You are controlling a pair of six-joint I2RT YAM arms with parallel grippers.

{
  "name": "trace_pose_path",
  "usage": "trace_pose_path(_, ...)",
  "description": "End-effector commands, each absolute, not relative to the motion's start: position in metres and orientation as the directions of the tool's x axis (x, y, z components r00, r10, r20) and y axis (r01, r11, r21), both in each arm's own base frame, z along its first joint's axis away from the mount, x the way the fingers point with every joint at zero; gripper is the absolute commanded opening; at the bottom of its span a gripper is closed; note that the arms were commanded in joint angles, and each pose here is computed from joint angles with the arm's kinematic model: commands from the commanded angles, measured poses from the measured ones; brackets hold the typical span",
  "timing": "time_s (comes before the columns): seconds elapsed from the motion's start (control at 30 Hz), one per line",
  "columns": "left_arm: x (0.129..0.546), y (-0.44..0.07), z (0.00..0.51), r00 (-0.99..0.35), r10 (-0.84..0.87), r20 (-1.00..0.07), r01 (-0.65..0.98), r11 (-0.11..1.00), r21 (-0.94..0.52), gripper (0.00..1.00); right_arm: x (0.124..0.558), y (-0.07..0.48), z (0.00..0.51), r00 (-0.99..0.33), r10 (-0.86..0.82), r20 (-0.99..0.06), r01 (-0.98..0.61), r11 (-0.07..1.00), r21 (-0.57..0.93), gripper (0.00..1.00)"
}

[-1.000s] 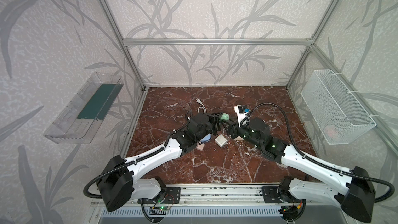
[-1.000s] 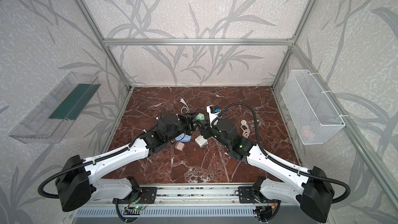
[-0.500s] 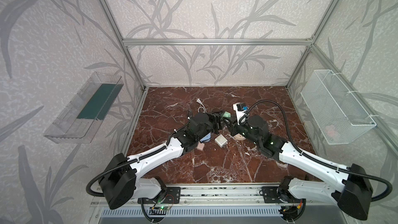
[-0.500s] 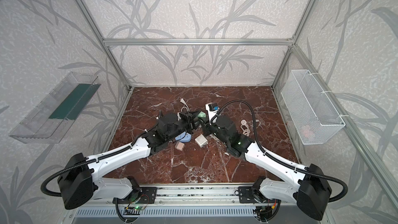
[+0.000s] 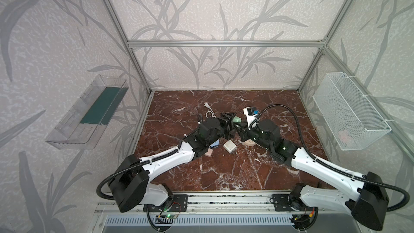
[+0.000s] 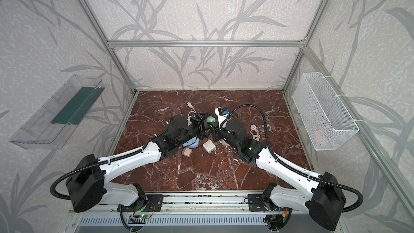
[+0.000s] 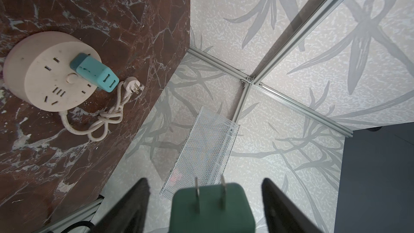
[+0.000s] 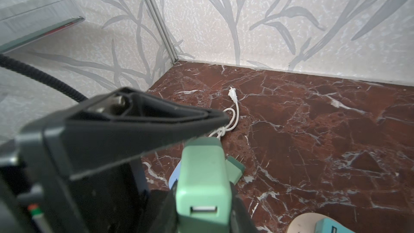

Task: Insert the plug
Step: 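Grasp the green plug with the right gripper from the left gripper, then carry the green plug to the pink strip while the left gripper withdraws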

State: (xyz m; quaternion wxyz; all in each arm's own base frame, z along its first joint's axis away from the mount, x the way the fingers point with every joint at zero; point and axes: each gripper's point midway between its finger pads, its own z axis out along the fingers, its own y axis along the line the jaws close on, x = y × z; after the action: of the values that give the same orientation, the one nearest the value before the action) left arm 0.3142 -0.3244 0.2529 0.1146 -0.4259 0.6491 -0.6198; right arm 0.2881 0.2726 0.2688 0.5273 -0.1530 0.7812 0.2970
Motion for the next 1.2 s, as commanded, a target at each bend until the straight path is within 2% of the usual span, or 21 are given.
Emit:
trace_pose_path(0.0,0.317,-0.302,0.247,-0.600,-0.746,0.287,-0.389,-0.041,-0.920,0.99,0.290,0.261,0.300,-0.392,0.152,-0.907,-0.525,0.773,0.356,0.00)
trace_pose_path(0.07,0.317,-0.285,0.240,-0.604,-0.777,0.177,-0.384,0.089,-0.919,0.99,0.292,0.253,0.297,-0.422,0.160,-0.892,-0.493,0.785,0.374,0.00)
trace_pose_path(0.17,0.316,-0.248,0.243,-0.567,-0.823,-0.043,-0.327,0.273,-0.905,0.99,0.294,0.243,0.292,-0.466,0.166,-0.869,-0.448,0.803,0.393,0.00)
trace_pose_path(0.23,0.315,-0.221,0.250,-0.532,-0.809,-0.251,-0.278,0.447,-0.851,0.99,0.293,0.238,0.288,-0.495,0.159,-0.854,-0.425,0.813,0.398,0.00)
trace_pose_path(0.33,0.314,-0.195,0.257,-0.558,-0.694,-0.455,-0.239,0.660,-0.713,0.99,0.289,0.233,0.283,-0.540,0.133,-0.831,-0.399,0.829,0.392,0.00)
trace_pose_path(0.43,0.310,-0.187,0.253,-0.620,-0.515,-0.592,-0.168,0.824,-0.541,0.99,0.285,0.226,0.279,-0.579,0.120,-0.806,-0.369,0.843,0.390,0.00)
trace_pose_path(0.57,0.298,-0.195,0.238,-0.698,-0.279,-0.660,0.006,0.919,-0.395,0.99,0.279,0.220,0.275,-0.626,0.103,-0.773,-0.340,0.856,0.390,0.00)
trace_pose_path(0.73,0.278,-0.176,0.208,-0.757,-0.145,-0.637,0.018,0.970,-0.242,0.99,0.271,0.220,0.261,-0.695,0.057,-0.716,-0.323,0.865,0.383,0.00)
trace_pose_path(0.97,0.258,-0.158,0.194,-0.764,0.025,-0.645,0.061,0.998,-0.033,0.97,0.265,0.209,0.232,-0.744,0.038,-0.667,-0.269,0.897,0.350,0.00)
trace_pose_path(1.17,0.248,-0.156,0.190,-0.775,0.085,-0.626,0.113,0.994,-0.005,0.97,0.265,0.190,0.227,-0.735,-0.001,-0.678,-0.235,0.938,0.253,0.00)
